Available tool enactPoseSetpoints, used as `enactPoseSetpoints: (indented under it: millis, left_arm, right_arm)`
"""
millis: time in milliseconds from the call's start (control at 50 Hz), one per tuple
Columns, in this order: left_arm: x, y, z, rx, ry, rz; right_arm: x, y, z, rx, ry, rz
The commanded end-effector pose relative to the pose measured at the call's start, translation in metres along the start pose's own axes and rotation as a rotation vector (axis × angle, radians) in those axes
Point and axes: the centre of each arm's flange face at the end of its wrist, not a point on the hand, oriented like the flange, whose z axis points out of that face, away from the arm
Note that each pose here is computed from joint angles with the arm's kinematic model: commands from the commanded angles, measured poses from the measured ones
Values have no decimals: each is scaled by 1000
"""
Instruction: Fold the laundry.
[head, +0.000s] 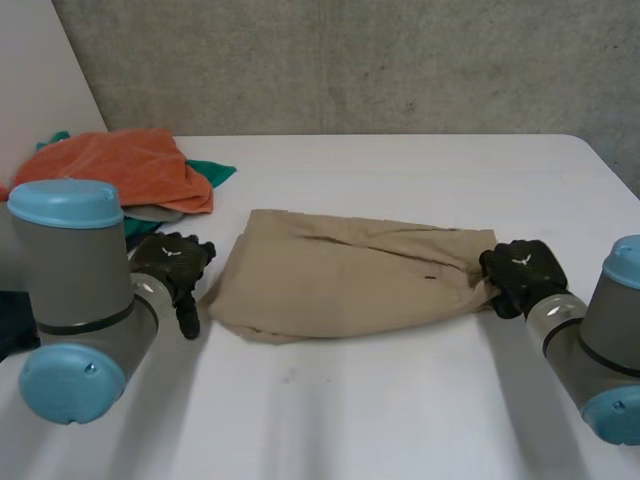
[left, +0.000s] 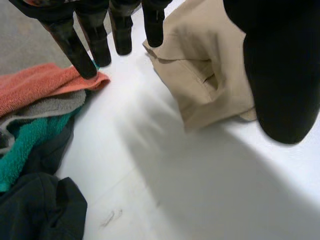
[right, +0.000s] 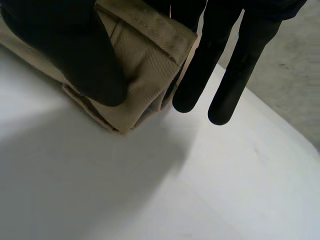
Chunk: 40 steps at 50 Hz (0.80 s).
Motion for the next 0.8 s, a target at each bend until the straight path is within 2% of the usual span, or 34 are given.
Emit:
enactPoseSetpoints:
  millis: [20, 180, 300, 440, 520, 540, 620, 660, 740, 800]
  left_arm:
    - [-3, -10, -15, 33, -17, -12]
    - [-10, -12, -30, 49, -28, -29]
    - [-13, -13, -36, 72, -8, -36]
    - [-14, -21, -37, 102, -8, -38]
    - [-17, -29, -40, 129, -24, -50]
    - [-19, -32, -42, 138, -30, -58]
    - [-22, -39, -45, 169, -35, -78]
    - [-23, -42, -46, 177, -38, -86]
    - [-26, -48, -45, 200, -47, -97]
    - [-29, -57, -42, 234, -54, -103]
  right_arm:
    - [32, -4, -6, -4, 84, 23]
    - [79, 6, -10, -79, 144, -14]
    - [97, -10, -3, -68, 115, -244]
    - [29, -81, -7, 180, -32, -406]
    - [-38, -118, -29, 385, -209, -462]
    - [-65, -125, -38, 459, -300, -478]
    - [-130, -116, -53, 573, -552, -506]
    - [-149, -111, -56, 601, -621, -517]
    - [-170, -115, -57, 610, -639, -516]
    - [-161, -129, -51, 561, -568, -402]
